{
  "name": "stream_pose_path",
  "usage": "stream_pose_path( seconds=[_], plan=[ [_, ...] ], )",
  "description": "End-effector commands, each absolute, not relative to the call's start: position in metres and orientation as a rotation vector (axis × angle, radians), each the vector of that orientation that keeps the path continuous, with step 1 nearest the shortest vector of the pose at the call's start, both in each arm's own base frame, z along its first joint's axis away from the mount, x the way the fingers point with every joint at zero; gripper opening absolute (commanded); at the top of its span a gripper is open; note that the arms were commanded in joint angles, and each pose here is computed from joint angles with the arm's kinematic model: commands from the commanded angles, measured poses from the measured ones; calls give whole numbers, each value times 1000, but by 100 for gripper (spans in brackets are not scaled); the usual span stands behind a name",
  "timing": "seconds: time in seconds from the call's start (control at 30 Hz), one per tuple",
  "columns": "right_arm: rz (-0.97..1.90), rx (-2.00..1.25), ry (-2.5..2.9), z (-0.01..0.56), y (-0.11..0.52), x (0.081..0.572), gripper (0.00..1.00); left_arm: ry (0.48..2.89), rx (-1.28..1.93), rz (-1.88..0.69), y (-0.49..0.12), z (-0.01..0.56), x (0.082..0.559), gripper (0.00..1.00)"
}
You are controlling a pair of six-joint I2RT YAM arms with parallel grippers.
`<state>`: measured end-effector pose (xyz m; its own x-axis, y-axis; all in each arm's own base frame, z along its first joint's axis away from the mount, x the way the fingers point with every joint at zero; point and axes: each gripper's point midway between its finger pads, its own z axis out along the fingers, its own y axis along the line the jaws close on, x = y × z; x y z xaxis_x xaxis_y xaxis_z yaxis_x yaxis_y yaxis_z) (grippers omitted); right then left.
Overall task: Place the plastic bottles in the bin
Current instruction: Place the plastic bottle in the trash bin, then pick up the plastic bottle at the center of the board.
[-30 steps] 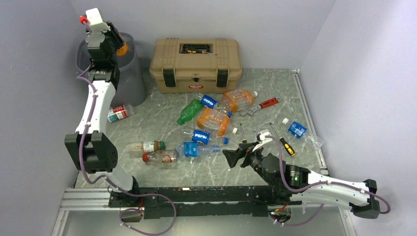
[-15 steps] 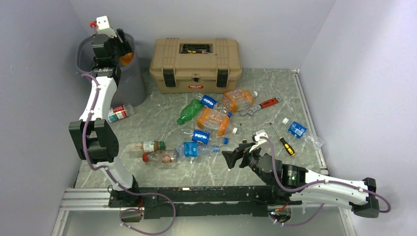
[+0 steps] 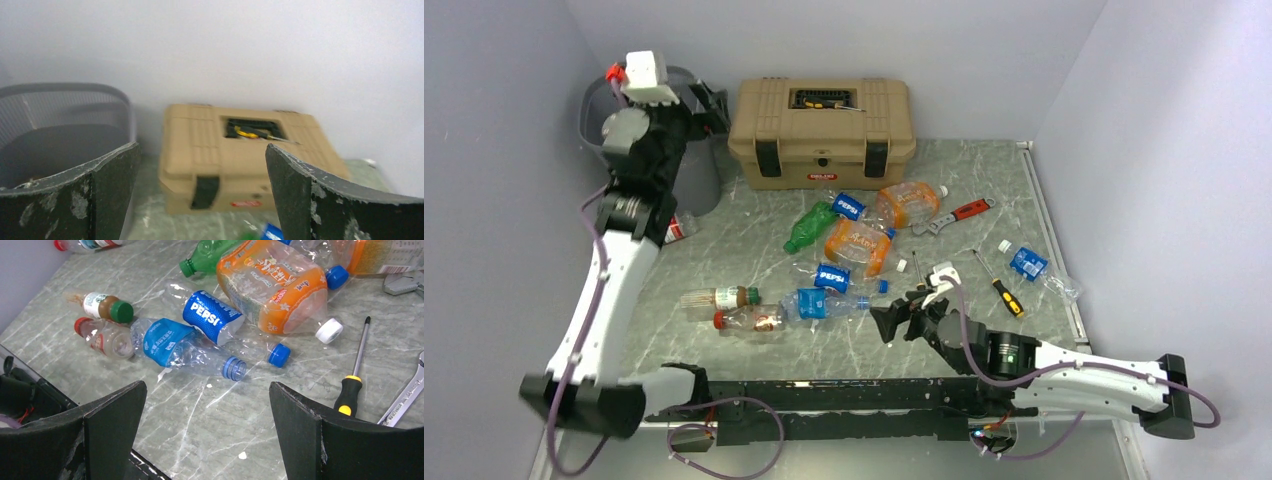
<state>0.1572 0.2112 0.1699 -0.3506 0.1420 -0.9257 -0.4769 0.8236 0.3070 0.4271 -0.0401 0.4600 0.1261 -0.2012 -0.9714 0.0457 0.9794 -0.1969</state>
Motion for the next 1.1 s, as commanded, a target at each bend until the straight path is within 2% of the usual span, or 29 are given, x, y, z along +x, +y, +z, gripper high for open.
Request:
stream_pose_path(
  seconds=[0.0, 0.23, 0.53, 0.8, 1.07],
  plan=[
    [680, -218, 1789, 198, 230, 164, 98, 1607, -128, -312, -68, 420, 372, 99],
    [605, -323, 1911, 182, 273, 169, 98, 1949, -109, -304, -68, 331, 308, 100],
    [597, -254, 2065, 157, 274, 205, 98, 2099, -142, -369, -73, 225, 270, 99],
    [542, -39, 2083, 138, 229, 238, 97, 2140, -76, -500, -94, 222, 265, 100],
    [637, 263, 2009, 143, 200, 282, 98, 2162, -84, -504, -96, 216, 264, 99]
  ],
)
